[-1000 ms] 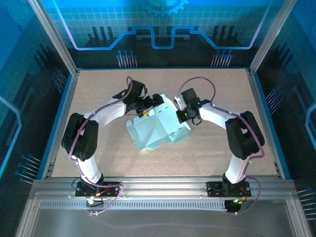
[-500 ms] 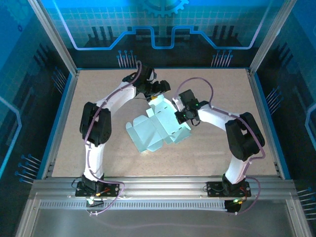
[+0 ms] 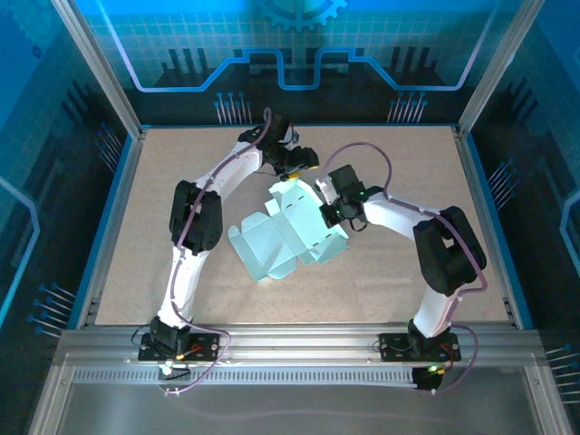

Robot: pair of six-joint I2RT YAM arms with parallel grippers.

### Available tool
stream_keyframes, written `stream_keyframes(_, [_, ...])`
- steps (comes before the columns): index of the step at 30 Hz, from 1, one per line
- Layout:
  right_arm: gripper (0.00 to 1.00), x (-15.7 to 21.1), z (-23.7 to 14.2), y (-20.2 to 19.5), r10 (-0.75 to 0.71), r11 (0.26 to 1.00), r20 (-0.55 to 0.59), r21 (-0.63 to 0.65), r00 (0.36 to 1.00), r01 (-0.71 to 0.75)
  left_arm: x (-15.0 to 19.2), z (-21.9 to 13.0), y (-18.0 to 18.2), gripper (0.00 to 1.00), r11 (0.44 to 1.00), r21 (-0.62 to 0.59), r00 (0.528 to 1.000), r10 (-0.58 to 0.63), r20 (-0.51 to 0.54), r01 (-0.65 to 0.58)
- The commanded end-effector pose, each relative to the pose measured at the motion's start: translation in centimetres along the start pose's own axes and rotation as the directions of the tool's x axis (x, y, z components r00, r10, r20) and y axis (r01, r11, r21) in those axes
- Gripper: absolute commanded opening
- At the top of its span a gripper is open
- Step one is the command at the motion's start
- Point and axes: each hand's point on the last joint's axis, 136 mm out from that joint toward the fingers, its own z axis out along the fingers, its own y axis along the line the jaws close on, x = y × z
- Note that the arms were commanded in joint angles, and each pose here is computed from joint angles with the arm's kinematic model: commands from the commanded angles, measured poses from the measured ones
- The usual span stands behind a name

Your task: Fold the paper box

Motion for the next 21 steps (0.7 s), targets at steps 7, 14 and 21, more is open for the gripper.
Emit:
stream_keyframes(7, [0.0, -1.1, -0.4, 0.5, -0.012, 1.0, 0.026, -0.012, 1.0, 0.013, 2.9, -0.5, -0.5, 0.65, 0.999, 0.049, 0.994, 0.022, -0.109, -0.017])
stream_keyframes(14, [0.0, -1.6, -0.5, 0.6, -0.01, 1.0, 0.033, -0.02, 0.999, 0.01, 4.1, -1.0, -1.6, 0.55, 0.995, 0.099, 0.992, 0.024, -0.127, -0.012])
stream_keyframes(21, [0.0, -1.5, -0.2, 0.7, -0.012, 1.0, 0.027, -0.023, 1.0, 0.012, 5.0, -0.7, -1.4, 0.5, 0.994, 0.095, 0.99, -0.036, -0.138, 0.049])
